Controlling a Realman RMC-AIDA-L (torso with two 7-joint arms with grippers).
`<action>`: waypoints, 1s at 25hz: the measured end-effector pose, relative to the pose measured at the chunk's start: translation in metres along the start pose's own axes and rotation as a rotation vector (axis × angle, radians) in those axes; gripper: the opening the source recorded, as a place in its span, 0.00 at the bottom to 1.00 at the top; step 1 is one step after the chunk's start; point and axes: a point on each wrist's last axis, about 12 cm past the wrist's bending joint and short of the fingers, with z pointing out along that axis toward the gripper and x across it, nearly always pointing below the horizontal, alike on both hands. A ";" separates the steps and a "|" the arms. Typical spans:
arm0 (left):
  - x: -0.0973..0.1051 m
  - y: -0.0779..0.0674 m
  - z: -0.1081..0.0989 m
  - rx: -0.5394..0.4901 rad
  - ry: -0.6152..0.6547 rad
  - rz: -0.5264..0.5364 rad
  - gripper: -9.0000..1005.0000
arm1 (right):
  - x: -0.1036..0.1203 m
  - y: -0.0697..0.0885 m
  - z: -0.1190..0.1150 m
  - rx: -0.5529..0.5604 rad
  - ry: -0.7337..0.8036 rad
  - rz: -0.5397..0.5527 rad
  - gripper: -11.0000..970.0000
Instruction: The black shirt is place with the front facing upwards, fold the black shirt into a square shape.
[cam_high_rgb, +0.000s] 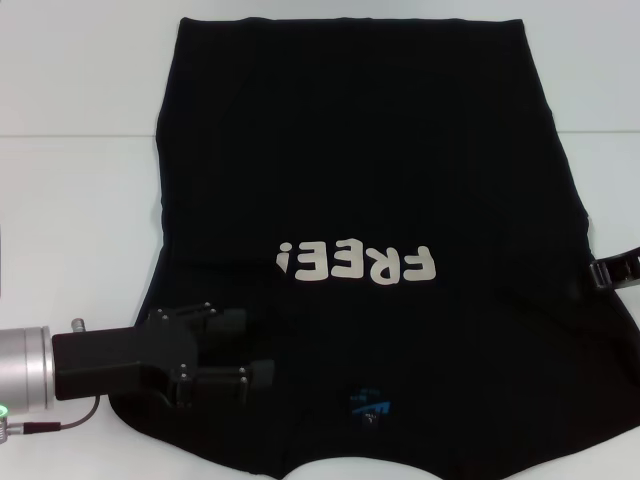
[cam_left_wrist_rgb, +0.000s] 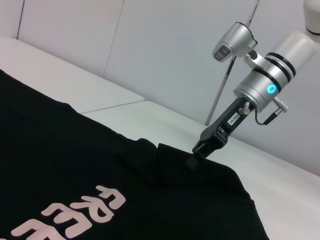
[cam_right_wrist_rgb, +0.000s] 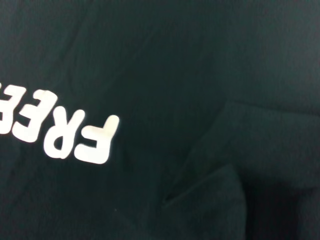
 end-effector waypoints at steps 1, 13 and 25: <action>0.000 0.000 0.000 0.000 0.000 0.000 0.87 | -0.001 0.001 0.000 -0.002 -0.002 -0.003 0.01; -0.001 0.000 0.000 -0.001 -0.001 0.000 0.87 | -0.006 0.028 0.009 -0.073 0.054 -0.118 0.04; -0.001 0.001 0.000 -0.004 -0.003 0.000 0.87 | 0.009 0.026 0.000 -0.194 0.063 -0.110 0.26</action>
